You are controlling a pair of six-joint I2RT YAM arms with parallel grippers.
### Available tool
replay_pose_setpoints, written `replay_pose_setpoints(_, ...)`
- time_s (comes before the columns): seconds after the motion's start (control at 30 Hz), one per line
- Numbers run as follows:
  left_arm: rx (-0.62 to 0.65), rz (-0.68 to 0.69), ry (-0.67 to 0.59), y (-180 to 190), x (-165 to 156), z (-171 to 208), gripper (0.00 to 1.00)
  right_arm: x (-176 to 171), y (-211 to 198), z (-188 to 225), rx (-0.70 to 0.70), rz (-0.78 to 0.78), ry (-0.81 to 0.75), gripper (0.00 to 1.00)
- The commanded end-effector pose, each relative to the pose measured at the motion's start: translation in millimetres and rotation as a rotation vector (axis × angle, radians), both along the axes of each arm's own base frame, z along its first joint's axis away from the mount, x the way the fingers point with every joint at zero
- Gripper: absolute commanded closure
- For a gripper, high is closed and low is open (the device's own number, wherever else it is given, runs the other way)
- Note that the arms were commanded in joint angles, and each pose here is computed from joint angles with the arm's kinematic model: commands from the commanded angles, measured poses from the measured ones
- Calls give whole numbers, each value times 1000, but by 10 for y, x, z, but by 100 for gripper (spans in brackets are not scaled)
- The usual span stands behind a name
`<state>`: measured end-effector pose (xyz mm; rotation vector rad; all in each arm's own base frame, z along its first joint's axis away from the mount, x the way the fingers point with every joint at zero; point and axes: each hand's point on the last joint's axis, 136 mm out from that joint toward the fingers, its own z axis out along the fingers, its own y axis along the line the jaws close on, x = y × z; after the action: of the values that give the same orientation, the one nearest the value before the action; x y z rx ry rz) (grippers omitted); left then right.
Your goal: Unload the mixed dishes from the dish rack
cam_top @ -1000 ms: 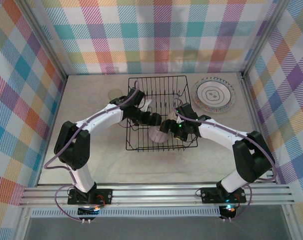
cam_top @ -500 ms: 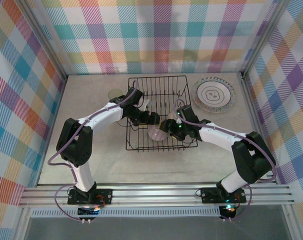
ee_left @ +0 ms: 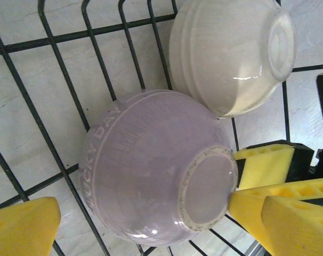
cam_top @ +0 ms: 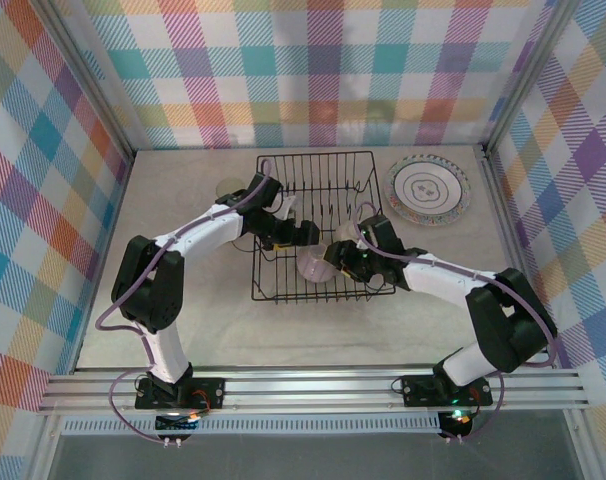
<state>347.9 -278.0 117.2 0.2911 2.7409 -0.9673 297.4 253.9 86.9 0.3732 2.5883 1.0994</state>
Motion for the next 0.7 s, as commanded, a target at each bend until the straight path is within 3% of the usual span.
replay_pose_setpoints(0.0,3,11,24,15,18,-131,2,-221,-325,-505,-132,-60,144,49)
replay_pose_setpoints(0.3,3,4,75,11,-54,-300,3,-239,-355,-574,-100,-69,153,53)
replay_pose_setpoints(0.67,-17,19,95,-6,-69,-387,3,-225,-393,-541,-150,-59,164,30)
